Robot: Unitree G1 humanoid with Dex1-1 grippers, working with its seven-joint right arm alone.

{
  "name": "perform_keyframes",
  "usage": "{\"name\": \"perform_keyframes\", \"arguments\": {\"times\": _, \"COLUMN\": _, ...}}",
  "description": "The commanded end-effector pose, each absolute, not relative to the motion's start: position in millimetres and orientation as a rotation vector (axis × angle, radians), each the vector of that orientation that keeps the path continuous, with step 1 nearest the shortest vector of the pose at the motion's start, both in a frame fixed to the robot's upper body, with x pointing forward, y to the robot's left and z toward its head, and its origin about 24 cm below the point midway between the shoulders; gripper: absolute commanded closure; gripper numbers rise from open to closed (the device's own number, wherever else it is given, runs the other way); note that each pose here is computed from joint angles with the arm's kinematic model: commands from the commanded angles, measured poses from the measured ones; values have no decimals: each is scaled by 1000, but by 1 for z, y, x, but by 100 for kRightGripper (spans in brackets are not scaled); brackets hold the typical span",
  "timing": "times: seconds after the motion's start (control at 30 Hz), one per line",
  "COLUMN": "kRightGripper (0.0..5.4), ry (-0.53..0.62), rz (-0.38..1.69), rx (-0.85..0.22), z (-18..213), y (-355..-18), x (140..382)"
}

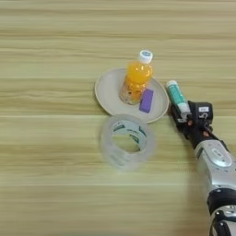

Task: Move the objects on the table

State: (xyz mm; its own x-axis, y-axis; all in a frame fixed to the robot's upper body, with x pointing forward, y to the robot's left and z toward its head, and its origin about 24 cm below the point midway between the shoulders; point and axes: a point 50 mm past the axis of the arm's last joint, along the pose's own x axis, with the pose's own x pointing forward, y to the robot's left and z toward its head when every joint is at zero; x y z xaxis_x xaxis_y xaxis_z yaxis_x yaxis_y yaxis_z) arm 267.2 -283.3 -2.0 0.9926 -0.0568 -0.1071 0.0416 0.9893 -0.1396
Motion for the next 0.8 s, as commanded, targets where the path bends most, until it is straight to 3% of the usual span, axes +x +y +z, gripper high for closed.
{"name": "perform_keyframes", "arguments": {"times": 0.03, "kRightGripper": 243, "ry": 58, "rz": -48, "rx": -186, "z": 17, "y": -289, "x": 278}}
{"name": "perform_keyframes", "arguments": {"times": 0.8, "kRightGripper": 5, "ry": -16, "rz": -81, "rx": -210, "z": 35, "y": -298, "x": 279}}
